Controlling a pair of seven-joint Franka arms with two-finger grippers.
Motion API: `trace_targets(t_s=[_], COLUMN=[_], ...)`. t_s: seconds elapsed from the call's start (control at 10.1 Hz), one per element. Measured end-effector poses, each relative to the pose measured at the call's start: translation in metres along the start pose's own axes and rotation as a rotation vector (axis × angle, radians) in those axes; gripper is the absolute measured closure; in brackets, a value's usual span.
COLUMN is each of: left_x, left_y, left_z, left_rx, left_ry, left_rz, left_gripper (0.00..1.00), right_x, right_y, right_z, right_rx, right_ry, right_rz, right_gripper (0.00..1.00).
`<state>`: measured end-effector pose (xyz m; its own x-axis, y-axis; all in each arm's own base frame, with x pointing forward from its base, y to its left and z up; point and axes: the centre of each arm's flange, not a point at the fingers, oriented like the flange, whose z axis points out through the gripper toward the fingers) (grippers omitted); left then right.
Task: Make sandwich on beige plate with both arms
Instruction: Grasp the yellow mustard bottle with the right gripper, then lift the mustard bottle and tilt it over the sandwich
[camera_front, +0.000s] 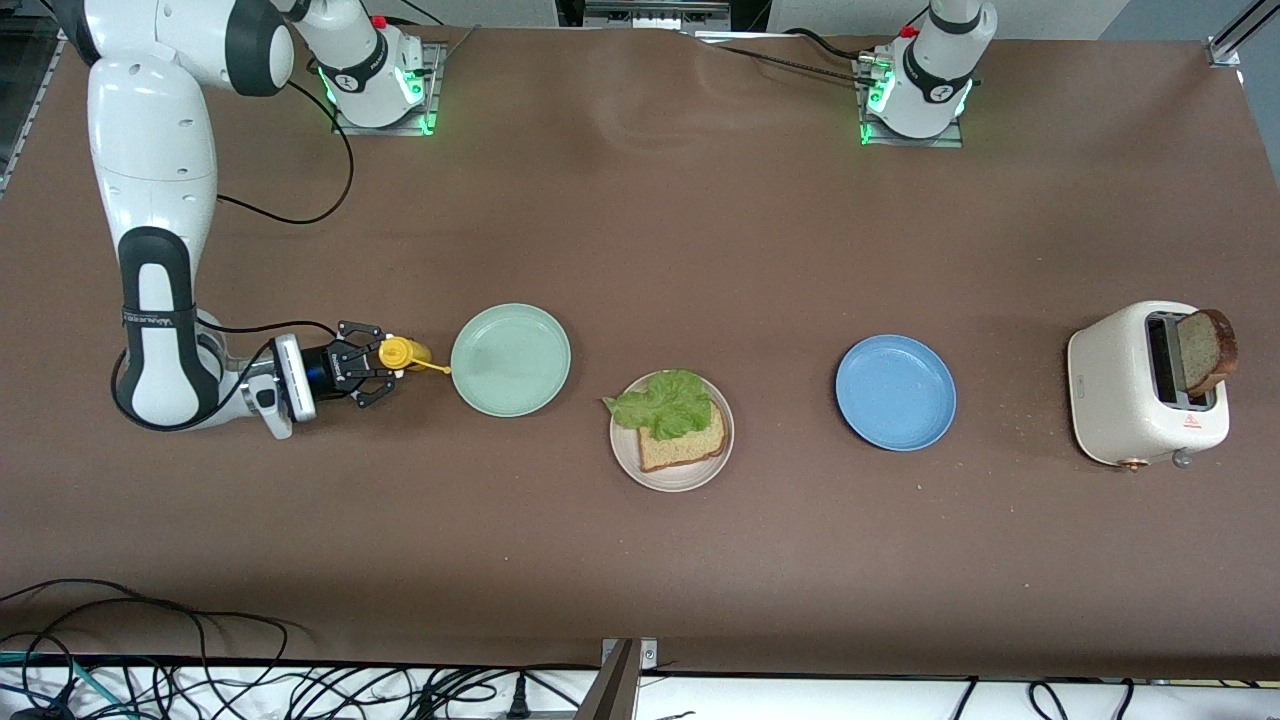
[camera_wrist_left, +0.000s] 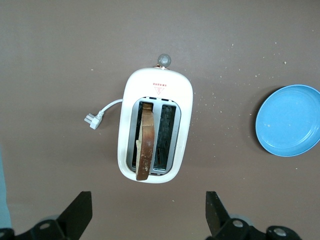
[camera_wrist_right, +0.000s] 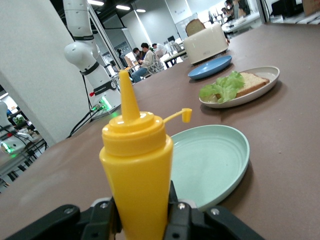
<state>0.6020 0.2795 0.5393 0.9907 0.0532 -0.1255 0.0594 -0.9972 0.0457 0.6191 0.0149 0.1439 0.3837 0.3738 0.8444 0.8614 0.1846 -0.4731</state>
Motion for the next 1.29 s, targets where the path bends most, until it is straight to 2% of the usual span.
trace_targets(t_s=[0.2,0.3,0.4,0.5,0.69,0.79,0.99,1.29], left_x=[0.0,0.0,0.0,0.0,0.0,0.0,0.0,0.0], left_y=[0.0,0.0,0.0,0.0,0.0,0.0,0.001,0.001], left_z=[0.0,0.0,0.0,0.0,0.0,0.0,0.0,0.0], left_rx=[0.0,0.0,0.0,0.0,0.0,0.0,0.0,0.0], left_ry=[0.0,0.0,0.0,0.0,0.0,0.0,0.0,-0.001], left_rz=[0.0,0.0,0.0,0.0,0.0,0.0,0.001,0.002], left_gripper=[0.0,0.0,0.0,0.0,0.0,0.0,0.0,0.0], right_x=[0.049,0.075,0.103,0.135,0.206,0.236,0.268,0.291], right_y=[0.0,0.0,0.002,0.002,-0.005,-0.011,-0.015,-0.018], right_z=[-0.01,-0.012,-0.006,0.005,0.042,0.064,0.112,0.176], right_rx=[-0.006,-0.034,-0.082,-0.14,-0.26,-0.319,-0.443,-0.629], right_ry=[-0.094,-0.153,-0.227,-0.332,-0.567,-0.647,-0.775,-0.901], right_rz=[0.166,0.243,0.33,0.421,0.54,0.589,0.646,0.687], right_gripper=[0.74,0.76,0.83,0.91,0.91,0.91,0.91,0.91])
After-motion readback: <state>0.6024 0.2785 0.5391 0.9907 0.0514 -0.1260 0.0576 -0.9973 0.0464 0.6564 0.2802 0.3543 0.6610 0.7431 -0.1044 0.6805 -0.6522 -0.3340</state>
